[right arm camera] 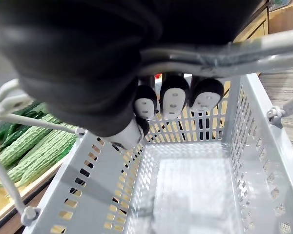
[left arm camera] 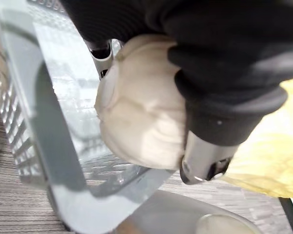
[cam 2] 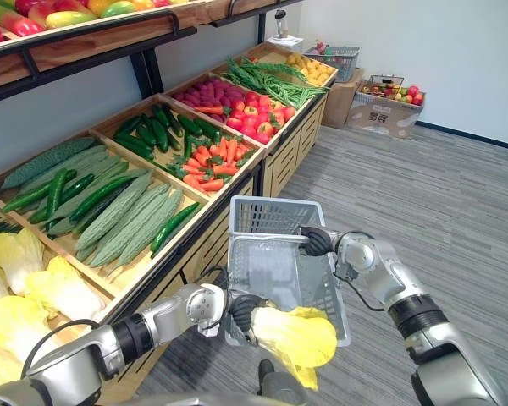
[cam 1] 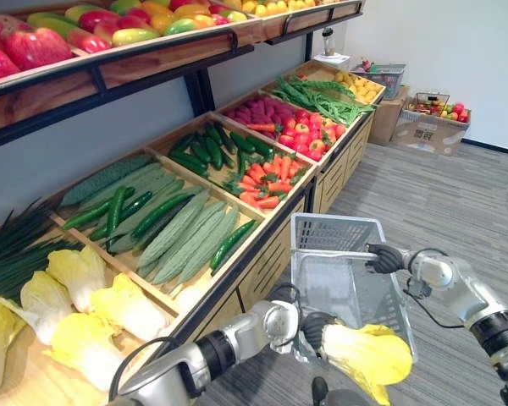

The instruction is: Pick vegetable in the basket

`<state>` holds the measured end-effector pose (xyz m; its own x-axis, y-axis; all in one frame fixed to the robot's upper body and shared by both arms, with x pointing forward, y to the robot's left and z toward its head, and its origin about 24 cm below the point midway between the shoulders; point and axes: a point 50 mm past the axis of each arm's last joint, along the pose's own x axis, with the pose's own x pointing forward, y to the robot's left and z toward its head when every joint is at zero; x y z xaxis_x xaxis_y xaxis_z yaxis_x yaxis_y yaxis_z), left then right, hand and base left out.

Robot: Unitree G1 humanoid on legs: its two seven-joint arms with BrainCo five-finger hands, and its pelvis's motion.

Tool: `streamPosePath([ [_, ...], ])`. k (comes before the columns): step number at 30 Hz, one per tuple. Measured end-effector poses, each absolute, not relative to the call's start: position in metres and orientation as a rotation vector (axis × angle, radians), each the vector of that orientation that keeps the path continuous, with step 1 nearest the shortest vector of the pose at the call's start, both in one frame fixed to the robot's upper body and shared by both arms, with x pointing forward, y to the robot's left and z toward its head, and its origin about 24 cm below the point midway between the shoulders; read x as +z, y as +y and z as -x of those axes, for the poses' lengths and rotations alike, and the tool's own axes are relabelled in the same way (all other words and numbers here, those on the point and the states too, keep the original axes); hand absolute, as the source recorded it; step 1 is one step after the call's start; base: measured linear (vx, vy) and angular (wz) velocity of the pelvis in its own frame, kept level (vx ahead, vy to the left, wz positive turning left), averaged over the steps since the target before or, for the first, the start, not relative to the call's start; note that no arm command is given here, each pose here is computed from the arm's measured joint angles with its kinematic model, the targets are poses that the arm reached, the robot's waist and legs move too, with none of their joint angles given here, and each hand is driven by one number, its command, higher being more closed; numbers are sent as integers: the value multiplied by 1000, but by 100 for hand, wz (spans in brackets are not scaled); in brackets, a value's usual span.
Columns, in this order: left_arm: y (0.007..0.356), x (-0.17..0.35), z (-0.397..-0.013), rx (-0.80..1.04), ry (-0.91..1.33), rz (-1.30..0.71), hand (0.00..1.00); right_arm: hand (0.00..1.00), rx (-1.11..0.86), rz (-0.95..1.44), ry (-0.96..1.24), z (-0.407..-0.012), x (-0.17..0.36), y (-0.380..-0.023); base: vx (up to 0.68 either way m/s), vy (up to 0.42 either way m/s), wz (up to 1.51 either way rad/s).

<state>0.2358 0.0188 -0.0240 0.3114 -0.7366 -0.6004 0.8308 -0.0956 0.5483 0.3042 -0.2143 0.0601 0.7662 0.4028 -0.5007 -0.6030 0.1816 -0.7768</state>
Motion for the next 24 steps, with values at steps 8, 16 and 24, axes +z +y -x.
streamPosePath([
  [8, 16, -31, -243, -1236, 182, -1047, 100, 100, 716, 1205, 219, -310, 64, -212, -66, 36, -3],
  [16, 25, -36, -254, -1075, 228, -1068, 100, 100, 694, 1183, 246, -313, 61, -213, -52, 32, -1],
  [24, 23, -28, -269, -872, 218, -981, 100, 100, 633, 1141, 210, -325, 78, -209, -47, 35, 0],
])
